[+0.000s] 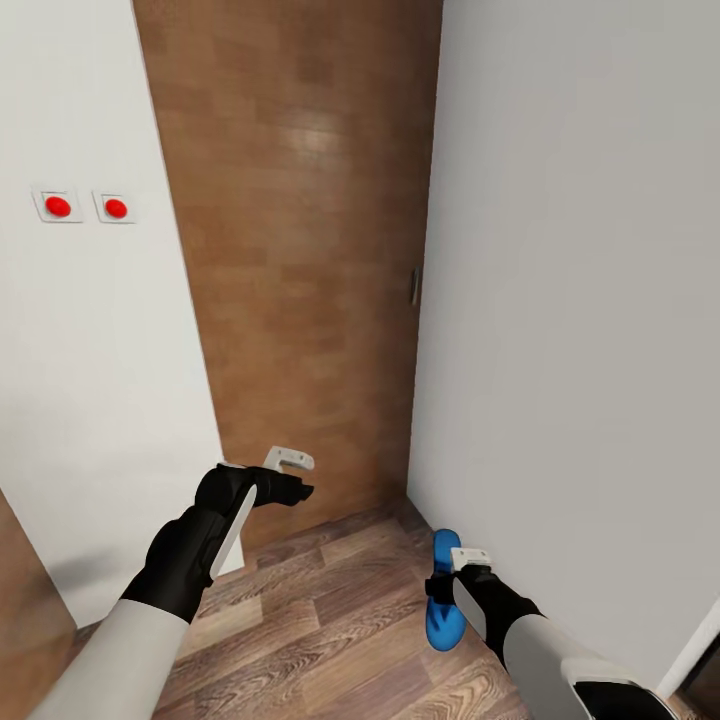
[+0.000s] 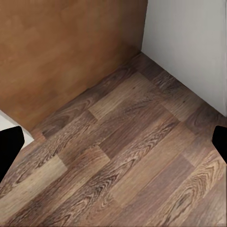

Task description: In the bedroom, move the book from the bed onto either nightstand, and place the two sandals side by side next to the bed.

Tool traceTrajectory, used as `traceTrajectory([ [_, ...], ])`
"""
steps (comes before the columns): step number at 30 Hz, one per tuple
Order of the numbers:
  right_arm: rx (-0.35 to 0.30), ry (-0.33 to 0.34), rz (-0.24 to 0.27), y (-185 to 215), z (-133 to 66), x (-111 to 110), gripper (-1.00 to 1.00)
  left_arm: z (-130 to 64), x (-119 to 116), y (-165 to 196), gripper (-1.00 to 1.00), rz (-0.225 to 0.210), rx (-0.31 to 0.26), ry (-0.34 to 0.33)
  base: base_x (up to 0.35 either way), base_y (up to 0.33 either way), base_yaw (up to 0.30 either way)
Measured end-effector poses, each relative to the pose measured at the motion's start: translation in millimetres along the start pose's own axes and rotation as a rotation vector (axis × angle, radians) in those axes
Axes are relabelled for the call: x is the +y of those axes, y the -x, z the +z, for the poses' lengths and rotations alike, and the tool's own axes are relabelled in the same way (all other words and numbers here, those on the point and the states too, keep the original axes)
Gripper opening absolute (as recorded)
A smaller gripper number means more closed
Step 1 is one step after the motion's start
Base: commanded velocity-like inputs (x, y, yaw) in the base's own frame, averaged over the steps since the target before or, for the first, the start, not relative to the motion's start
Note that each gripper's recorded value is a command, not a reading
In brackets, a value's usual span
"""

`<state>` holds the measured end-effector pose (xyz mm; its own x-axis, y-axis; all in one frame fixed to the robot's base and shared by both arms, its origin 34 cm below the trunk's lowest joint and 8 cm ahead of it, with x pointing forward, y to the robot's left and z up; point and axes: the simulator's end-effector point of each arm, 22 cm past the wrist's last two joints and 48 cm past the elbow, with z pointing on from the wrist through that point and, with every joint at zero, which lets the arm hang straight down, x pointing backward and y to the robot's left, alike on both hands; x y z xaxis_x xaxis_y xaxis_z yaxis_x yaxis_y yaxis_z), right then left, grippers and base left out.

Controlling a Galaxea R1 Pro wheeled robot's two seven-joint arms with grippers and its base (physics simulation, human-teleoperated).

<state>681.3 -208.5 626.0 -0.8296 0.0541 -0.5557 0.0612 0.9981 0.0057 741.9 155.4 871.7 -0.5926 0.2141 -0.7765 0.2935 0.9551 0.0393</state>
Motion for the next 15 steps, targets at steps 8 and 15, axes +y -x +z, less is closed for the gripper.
traceTrajectory([
  [8, 0.001, 0.001, 0.0, -0.7, 0.0, 0.9, -1.0, -0.3, 0.0, 0.4, 1.0, -0.001, -0.001, -0.002, 0.0, 0.0, -0.225],
  [15, 0.002, 0.002, 0.0, -0.8, 0.0, 1.2, -1.0, -0.6, -0.1, 0.8, 1.0, -0.001, -0.003, -0.003, 0.0, 0.0, -0.255],
])
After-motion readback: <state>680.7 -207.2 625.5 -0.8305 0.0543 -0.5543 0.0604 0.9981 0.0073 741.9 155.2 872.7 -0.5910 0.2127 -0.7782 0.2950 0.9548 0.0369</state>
